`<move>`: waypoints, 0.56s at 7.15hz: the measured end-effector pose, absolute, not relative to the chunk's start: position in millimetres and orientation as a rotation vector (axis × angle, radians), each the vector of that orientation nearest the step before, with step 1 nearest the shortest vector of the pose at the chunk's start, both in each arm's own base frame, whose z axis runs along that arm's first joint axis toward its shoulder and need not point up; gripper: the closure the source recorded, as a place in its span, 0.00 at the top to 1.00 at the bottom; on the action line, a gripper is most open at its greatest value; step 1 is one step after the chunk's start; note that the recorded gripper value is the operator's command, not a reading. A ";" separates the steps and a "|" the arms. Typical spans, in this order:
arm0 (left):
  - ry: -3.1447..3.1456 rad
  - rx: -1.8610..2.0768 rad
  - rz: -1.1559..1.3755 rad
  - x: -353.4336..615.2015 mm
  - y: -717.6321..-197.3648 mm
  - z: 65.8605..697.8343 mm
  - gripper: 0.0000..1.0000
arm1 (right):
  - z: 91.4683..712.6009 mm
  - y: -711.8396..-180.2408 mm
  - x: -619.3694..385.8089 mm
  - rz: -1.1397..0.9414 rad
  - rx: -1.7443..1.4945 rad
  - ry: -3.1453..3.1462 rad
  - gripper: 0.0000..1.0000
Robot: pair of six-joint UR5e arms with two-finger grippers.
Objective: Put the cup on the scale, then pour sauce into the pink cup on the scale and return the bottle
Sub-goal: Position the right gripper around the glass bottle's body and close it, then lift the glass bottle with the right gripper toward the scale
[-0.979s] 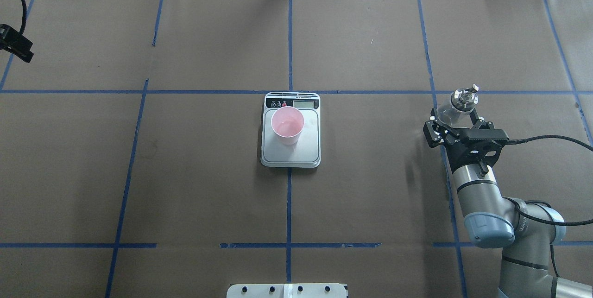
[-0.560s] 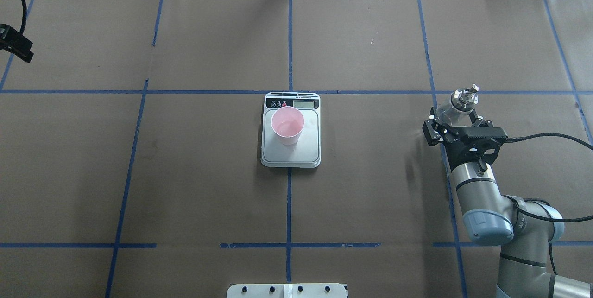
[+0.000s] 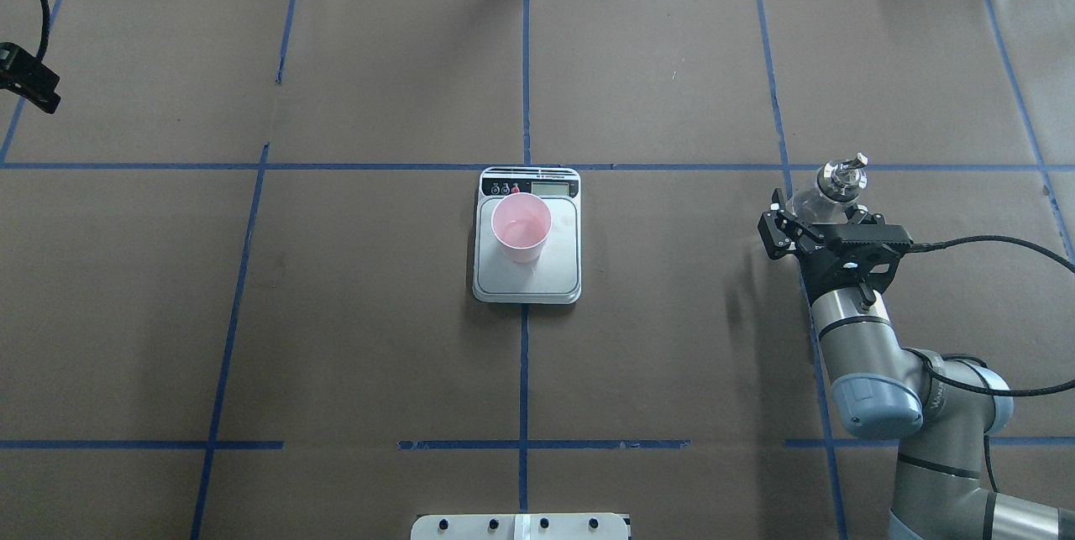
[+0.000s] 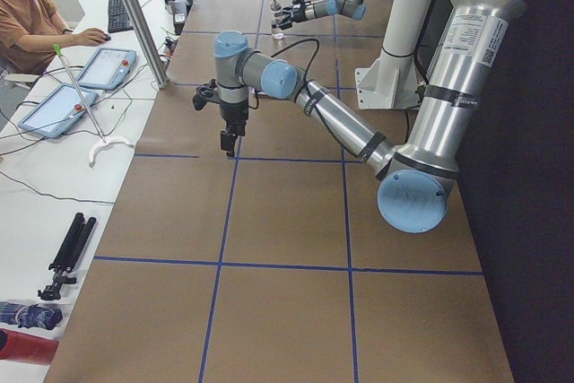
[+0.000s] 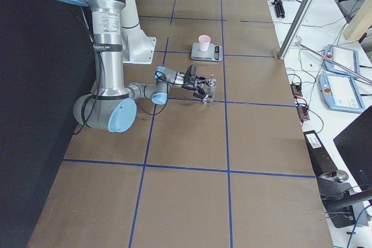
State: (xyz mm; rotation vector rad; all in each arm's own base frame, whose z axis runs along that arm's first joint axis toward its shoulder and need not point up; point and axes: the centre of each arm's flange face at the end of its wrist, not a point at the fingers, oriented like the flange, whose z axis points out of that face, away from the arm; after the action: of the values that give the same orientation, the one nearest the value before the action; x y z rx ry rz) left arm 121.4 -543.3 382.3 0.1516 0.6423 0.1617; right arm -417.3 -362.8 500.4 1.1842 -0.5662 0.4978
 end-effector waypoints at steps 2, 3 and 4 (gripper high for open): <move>0.643 0.153 0.163 121.5 -543.2 381.2 1.00 | 499.8 -365.2 -416.0 0.502 1.183 -0.566 0.94; 0.643 0.153 0.163 121.3 -542.8 380.6 1.00 | 499.7 -365.9 -415.5 0.503 1.183 -0.566 0.65; 0.643 0.154 0.163 121.1 -542.6 380.0 1.00 | 499.6 -366.3 -415.2 0.504 1.183 -0.567 0.30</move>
State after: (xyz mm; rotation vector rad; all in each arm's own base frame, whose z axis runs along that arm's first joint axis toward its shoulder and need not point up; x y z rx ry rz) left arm 121.1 -542.6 380.0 0.1544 0.6430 0.1632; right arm -415.2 -366.3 499.6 1.1827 -0.5669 0.5042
